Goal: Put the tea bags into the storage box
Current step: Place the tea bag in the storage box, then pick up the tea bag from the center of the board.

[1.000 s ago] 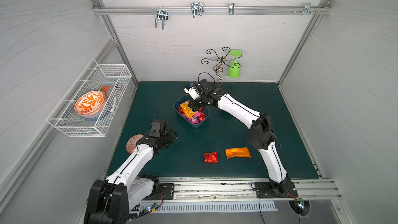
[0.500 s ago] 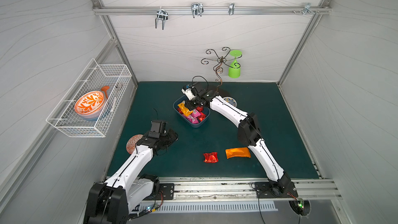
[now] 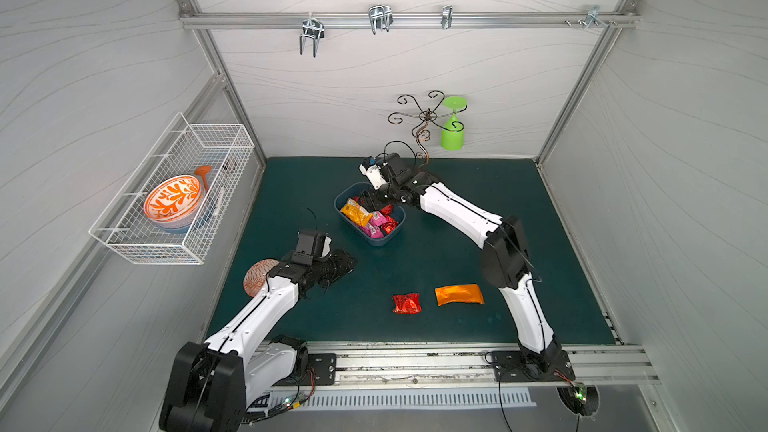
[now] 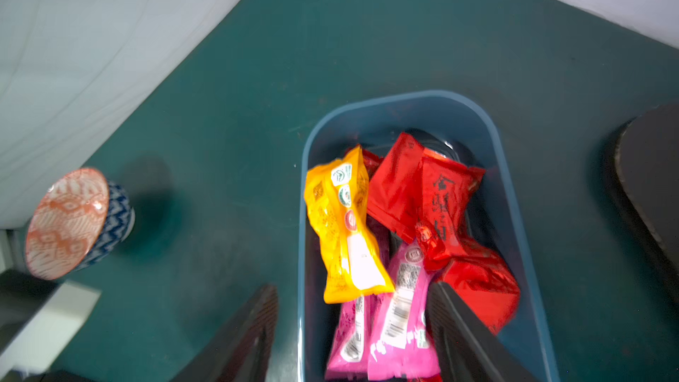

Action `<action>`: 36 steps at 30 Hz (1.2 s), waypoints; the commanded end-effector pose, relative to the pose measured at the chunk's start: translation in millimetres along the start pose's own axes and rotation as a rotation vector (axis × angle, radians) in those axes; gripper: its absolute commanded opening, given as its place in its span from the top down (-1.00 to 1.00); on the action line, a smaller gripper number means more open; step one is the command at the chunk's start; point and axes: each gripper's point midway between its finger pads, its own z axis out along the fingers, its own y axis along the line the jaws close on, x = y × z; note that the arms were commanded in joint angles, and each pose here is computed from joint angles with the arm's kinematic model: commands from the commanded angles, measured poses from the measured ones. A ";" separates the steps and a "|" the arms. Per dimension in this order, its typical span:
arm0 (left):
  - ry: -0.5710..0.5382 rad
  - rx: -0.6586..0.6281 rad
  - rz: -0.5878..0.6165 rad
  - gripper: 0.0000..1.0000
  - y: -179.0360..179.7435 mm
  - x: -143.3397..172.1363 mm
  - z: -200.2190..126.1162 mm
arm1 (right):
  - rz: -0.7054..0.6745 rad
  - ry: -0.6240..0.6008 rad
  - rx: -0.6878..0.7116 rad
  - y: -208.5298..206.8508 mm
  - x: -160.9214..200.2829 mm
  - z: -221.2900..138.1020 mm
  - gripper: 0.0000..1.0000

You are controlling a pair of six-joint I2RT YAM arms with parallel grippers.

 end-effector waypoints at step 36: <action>0.642 0.014 0.244 -0.02 -55.3 122.9 58.5 | 0.573 0.036 0.391 -135.4 238.7 -214.7 -0.48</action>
